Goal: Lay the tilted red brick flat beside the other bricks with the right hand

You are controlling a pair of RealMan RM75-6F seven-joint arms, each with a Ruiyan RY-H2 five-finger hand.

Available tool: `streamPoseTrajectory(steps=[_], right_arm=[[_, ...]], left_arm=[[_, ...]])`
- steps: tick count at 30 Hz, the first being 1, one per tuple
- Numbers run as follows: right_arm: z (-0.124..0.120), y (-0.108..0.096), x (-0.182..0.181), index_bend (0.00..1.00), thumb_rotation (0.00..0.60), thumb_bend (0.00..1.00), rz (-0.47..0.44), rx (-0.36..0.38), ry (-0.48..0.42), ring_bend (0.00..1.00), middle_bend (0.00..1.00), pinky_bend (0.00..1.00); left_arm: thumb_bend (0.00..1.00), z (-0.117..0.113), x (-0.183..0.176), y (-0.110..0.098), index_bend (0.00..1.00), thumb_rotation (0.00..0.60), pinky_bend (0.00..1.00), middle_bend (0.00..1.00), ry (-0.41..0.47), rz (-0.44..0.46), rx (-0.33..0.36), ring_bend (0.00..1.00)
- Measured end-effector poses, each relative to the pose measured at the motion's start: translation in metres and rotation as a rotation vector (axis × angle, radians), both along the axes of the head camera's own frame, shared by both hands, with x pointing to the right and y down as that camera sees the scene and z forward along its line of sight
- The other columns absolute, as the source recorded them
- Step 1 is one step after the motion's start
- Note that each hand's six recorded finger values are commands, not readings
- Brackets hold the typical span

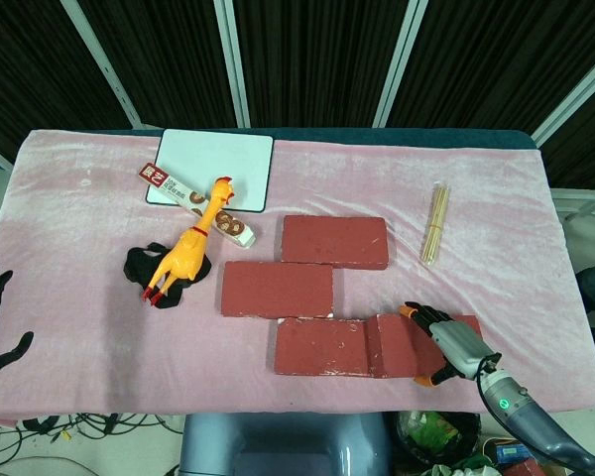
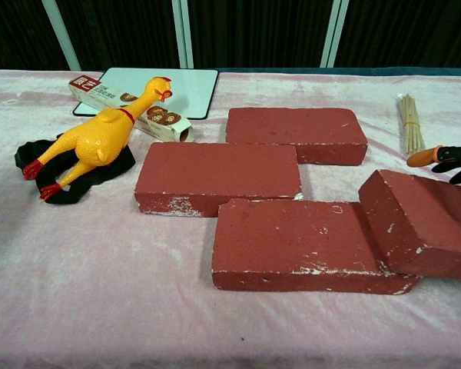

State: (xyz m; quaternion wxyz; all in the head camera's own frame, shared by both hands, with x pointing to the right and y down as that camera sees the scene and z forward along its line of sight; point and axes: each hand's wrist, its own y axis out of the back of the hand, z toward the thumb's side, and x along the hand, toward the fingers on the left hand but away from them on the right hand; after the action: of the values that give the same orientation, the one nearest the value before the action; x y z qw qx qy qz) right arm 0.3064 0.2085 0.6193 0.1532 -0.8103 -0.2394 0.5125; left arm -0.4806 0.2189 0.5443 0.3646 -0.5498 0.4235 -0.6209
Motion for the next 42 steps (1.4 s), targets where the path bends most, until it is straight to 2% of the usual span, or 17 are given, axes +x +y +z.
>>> streamPoseTrajectory(steps=[35,42], right_arm=[[0.0017,-0.0009,-0.0051,0.0,0.6,0.0,-0.025,-0.002,0.004,0.0,0.0,0.1],[0.0032,-0.0011,-0.0056,0.0,0.6,0.0,-0.042,-0.013,0.016,0.05,0.1,0.1]], left_arm=[[0.25,0.0002,0.0001,-0.0001,0.09,0.6,0.0,0.03,-0.003,0.002,0.001,0.0],[0.25,0.0003,-0.0001,-0.0003,0.09,0.6,0.0,0.03,-0.003,0.002,0.001,0.0]])
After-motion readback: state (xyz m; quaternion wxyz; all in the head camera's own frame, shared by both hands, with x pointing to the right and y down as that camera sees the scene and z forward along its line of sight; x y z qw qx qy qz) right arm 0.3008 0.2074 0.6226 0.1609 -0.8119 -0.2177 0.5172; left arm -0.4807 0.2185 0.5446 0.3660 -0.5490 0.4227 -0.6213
